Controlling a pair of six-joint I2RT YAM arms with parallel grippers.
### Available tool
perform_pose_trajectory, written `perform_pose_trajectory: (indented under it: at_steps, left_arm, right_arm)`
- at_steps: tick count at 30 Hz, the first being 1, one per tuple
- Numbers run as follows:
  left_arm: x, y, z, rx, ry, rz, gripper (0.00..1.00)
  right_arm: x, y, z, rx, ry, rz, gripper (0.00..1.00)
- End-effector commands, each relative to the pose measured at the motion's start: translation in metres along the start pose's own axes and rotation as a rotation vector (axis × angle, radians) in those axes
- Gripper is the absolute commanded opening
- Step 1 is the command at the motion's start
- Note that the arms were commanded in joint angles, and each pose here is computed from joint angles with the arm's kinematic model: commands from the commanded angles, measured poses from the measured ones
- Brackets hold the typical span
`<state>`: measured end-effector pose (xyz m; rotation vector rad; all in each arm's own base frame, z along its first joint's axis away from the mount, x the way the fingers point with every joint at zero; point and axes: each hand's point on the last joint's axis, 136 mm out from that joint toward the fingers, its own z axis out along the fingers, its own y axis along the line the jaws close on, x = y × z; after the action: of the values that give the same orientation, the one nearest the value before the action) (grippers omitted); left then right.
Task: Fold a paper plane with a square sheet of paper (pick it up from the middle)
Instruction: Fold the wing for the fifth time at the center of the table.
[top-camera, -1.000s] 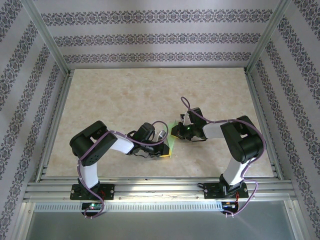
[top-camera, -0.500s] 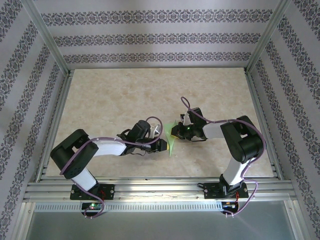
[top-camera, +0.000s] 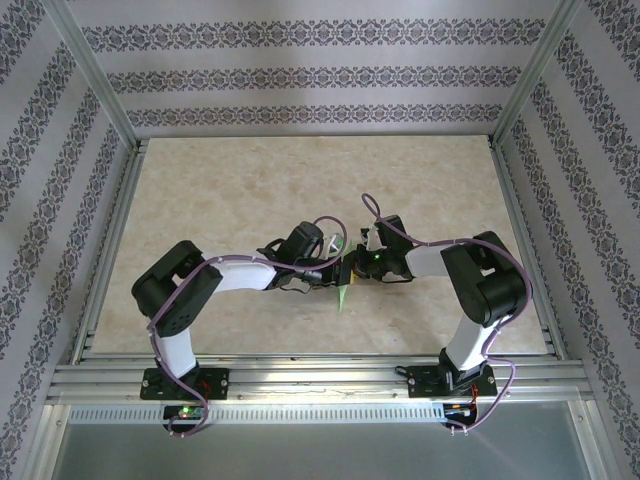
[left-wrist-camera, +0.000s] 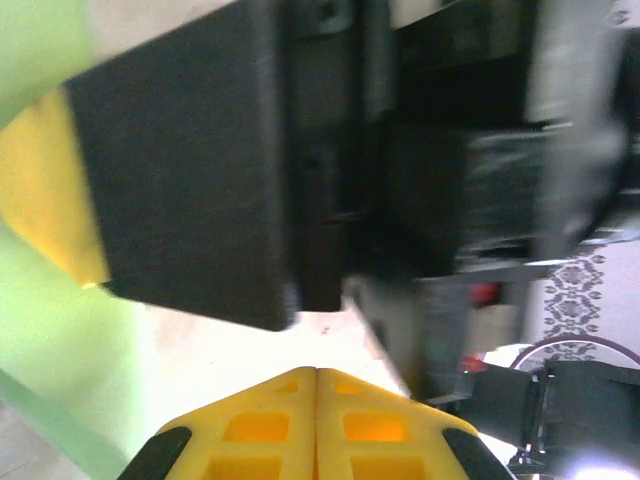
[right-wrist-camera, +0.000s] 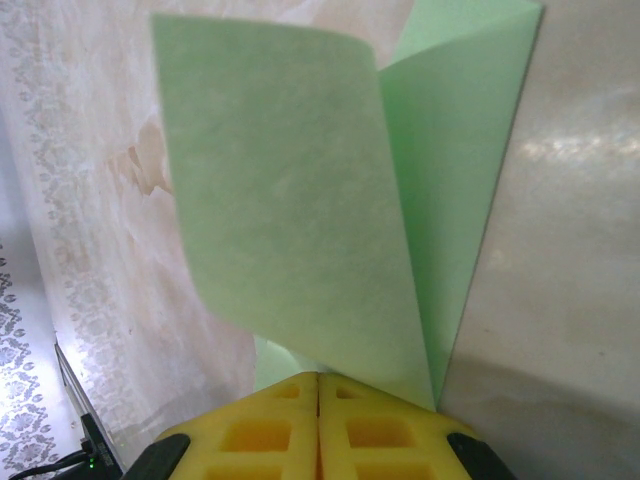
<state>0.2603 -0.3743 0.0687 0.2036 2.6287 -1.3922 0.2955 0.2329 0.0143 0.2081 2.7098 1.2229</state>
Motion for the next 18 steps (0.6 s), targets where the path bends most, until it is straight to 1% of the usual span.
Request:
perform_pose_trajectory:
  at_steps: [1,7,14,18]
  left_arm:
    - [0.015,0.007,0.006,-0.018,0.053,-0.008,0.06]
    - [0.024,0.02,0.012,-0.013,0.071,-0.039,0.05]
    - [0.038,0.026,0.02,0.015,0.106,-0.062,0.06]
    - [0.045,0.03,0.021,0.005,0.115,-0.069,0.05]
  right_arm:
    - [0.023,-0.045,0.008,0.168,0.045,0.072,0.08]
    - [0.025,-0.047,0.009,0.17,0.051,0.076,0.08]
    - [0.026,-0.049,0.009,0.173,0.052,0.079,0.08]
    - [0.026,-0.049,0.009,0.174,0.051,0.079,0.08]
